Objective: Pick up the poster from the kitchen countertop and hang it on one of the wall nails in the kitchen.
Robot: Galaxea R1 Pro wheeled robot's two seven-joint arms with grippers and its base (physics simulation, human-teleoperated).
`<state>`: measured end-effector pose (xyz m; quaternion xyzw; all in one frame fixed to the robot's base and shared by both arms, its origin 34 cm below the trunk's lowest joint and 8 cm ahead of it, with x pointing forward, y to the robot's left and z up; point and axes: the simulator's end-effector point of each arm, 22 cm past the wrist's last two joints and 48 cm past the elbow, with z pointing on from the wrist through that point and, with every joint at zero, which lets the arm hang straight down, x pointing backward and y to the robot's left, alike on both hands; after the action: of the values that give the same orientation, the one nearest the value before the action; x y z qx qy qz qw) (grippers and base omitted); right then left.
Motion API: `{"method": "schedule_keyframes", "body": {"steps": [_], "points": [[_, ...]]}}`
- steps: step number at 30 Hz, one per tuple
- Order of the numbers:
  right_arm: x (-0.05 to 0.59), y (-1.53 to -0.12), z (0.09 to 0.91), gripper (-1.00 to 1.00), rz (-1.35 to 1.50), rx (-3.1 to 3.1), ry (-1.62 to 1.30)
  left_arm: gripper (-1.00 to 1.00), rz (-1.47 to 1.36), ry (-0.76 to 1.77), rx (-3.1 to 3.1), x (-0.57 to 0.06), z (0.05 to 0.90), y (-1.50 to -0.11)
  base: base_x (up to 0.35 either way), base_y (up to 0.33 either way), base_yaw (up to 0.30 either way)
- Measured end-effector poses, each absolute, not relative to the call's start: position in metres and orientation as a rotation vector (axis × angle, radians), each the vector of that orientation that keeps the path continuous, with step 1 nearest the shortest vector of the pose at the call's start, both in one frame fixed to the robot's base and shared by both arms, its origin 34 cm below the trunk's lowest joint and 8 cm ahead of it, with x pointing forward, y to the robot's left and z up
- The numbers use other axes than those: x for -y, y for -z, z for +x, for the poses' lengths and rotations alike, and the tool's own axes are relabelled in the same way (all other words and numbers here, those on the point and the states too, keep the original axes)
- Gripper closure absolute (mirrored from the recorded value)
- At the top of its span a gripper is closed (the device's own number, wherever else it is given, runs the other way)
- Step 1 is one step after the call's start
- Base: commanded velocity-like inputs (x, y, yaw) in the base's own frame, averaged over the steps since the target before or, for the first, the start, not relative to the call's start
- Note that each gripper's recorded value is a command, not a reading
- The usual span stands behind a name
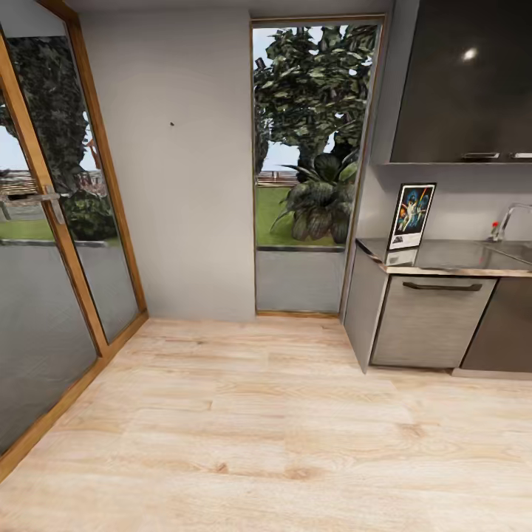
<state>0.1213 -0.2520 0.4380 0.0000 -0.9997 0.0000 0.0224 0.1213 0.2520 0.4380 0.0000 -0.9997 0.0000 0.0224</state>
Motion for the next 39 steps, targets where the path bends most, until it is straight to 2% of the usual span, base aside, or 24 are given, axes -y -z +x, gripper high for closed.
{"method": "schedule_keyframes", "body": {"steps": [8,16,24,32,33,34,39], "points": [[0.252,-0.438,0.189,-1.00,-0.006,3.230,0.005,-1.00,-0.005,-0.072,3.137,-0.217,0.132,-0.439,0.000,0.000,0.000],[0.252,-0.444,0.250,-1.00,-0.006,3.337,0.006,-1.00,-0.003,-0.073,3.182,-0.217,0.154,-0.439,0.000,0.000,0.000],[0.257,-0.444,0.244,-1.00,-0.011,3.331,-0.007,-1.00,0.002,-0.082,3.202,-0.212,0.161,-0.439,0.000,0.000,0.000],[0.279,-0.451,0.276,-1.00,-0.015,3.422,-0.057,-1.00,0.008,-0.086,3.292,-0.209,0.192,-0.442,0.000,0.000,0.000],[0.282,-0.478,0.349,-1.00,-0.007,3.675,-0.071,-1.00,0.022,-0.086,3.490,-0.212,0.247,-0.454,0.000,0.000,0.000],[0.283,-0.488,0.371,-1.00,-0.003,3.730,-0.075,-1.00,0.032,-0.086,3.650,-0.214,0.318,-0.477,0.000,0.000,0.000],[0.286,-0.512,0.416,-1.00,0.005,3.843,-0.091,-1.00,0.045,-0.075,3.814,-0.220,0.384,-0.511,0.000,0.000,0.000]]}}
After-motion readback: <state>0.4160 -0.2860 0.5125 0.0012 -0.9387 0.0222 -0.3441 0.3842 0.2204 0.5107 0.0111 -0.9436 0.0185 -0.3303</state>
